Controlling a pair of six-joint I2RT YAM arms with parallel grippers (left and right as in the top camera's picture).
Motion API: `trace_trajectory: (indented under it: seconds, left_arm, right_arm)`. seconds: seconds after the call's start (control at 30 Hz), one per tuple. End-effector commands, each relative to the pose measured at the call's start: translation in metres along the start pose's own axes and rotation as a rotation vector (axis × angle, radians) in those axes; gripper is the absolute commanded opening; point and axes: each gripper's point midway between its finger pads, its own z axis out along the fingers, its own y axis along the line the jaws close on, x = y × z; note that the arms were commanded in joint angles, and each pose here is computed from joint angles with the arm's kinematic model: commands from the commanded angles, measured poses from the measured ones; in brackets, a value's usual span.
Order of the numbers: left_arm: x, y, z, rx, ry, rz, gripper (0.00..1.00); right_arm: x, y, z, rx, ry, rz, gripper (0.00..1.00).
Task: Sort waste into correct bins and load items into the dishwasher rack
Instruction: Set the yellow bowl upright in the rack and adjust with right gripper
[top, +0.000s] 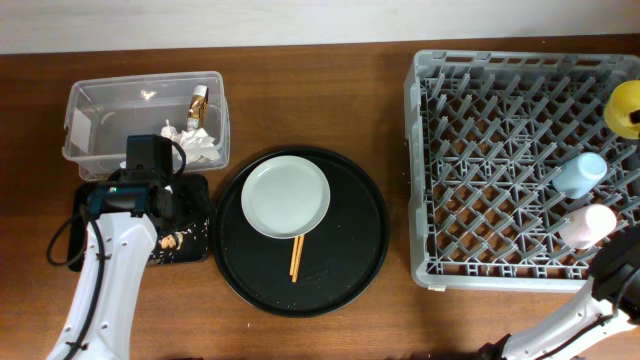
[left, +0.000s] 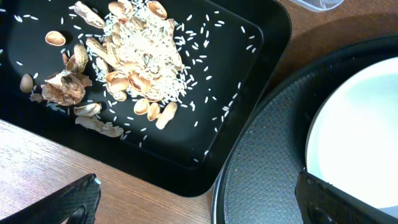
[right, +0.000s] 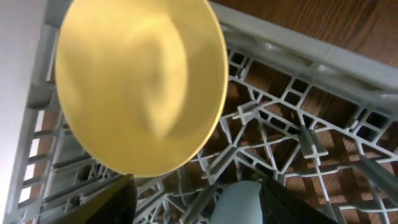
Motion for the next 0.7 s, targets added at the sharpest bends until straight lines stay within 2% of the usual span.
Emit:
trace_trajectory:
  seconds: [0.0,0.27,0.33,0.47,0.63,0.67]
  left_arm:
    - [-0.003,0.003,-0.004,-0.003,-0.021,-0.02,0.99]
    - [-0.003,0.002,-0.004,-0.001,-0.02,-0.02,0.99]
    - [-0.003,-0.002,-0.004,0.023,-0.016,-0.02,0.99]
    - [-0.005,-0.005,-0.004,0.04,-0.023,-0.022,0.99]
    - [-0.005,-0.005,-0.004,0.04,-0.023,-0.022,0.99]
    - [-0.005,-0.006,-0.004,0.041,-0.023,-0.022,0.99]
  right_arm:
    - [-0.009,-0.01,-0.001,0.061,-0.047,0.009,0.65]
    - [-0.009,-0.01,0.029,0.051,-0.034,0.005,0.64]
    - [-0.014,-0.007,0.029,0.036,-0.056,0.001,0.57]
    - [-0.016,-0.006,0.029,0.036,-0.063,-0.001,0.27]
    - [-0.014,-0.008,0.029,0.04,-0.056,0.0,0.11]
    - [-0.013,-0.008,0.029,0.042,-0.053,-0.003,0.04]
